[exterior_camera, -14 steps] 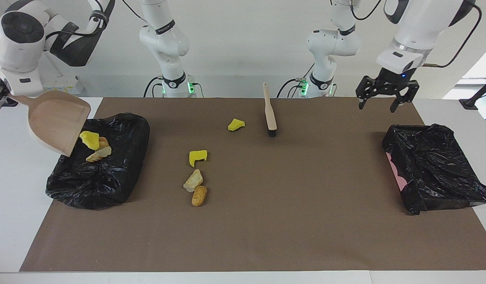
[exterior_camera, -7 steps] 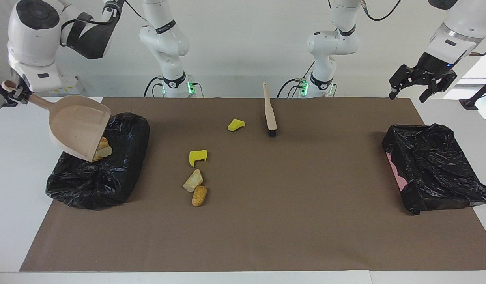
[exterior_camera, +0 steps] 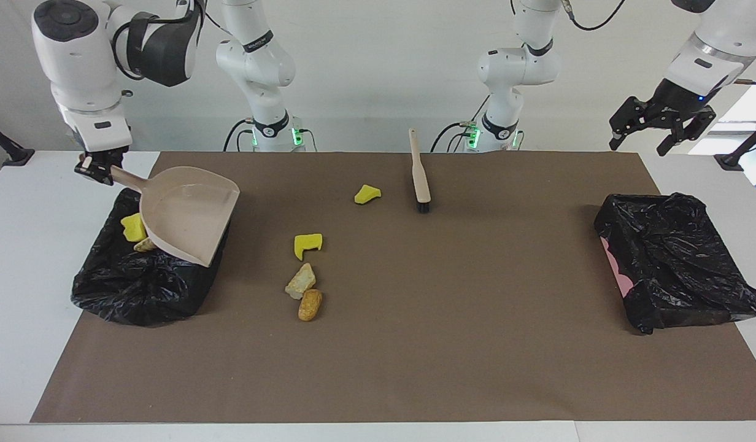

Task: Sweep and dump trash in bin

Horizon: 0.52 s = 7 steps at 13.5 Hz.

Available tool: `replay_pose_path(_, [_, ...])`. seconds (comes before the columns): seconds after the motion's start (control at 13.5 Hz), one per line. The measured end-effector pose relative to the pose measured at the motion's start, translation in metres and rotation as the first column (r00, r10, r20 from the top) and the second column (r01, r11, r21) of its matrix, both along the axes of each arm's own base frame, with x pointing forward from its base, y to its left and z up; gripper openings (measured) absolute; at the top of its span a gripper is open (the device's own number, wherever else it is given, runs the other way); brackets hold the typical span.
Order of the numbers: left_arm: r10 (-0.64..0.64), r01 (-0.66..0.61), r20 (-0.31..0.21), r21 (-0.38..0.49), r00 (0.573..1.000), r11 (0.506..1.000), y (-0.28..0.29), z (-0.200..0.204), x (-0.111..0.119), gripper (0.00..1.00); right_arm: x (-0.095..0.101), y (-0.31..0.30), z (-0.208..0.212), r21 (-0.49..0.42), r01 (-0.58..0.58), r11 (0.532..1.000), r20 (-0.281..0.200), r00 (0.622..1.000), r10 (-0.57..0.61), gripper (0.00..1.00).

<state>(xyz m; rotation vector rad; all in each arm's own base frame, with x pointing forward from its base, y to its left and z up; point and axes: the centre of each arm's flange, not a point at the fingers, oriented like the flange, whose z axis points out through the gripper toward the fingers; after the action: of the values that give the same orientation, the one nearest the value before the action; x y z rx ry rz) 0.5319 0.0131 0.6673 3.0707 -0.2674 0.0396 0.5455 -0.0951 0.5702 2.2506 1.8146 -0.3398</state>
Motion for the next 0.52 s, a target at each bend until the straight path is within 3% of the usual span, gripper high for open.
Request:
replay_pose_path(0.3, [-0.007,0.007,0.01,0.001,1.0,1.0,-0.004,-0.001,-0.007,1.0,0.004,0.065,-0.026,0.102,0.159,0.982,0.02,0.987,-0.162,0.33])
replay_pose_path(0.52, [-0.003,0.003,0.013,0.002,1.0,1.0,-0.002,-0.001,-0.007,1.0,0.007,0.112,-0.047,0.14,0.317,0.938,0.016,0.947,-0.322,0.33])
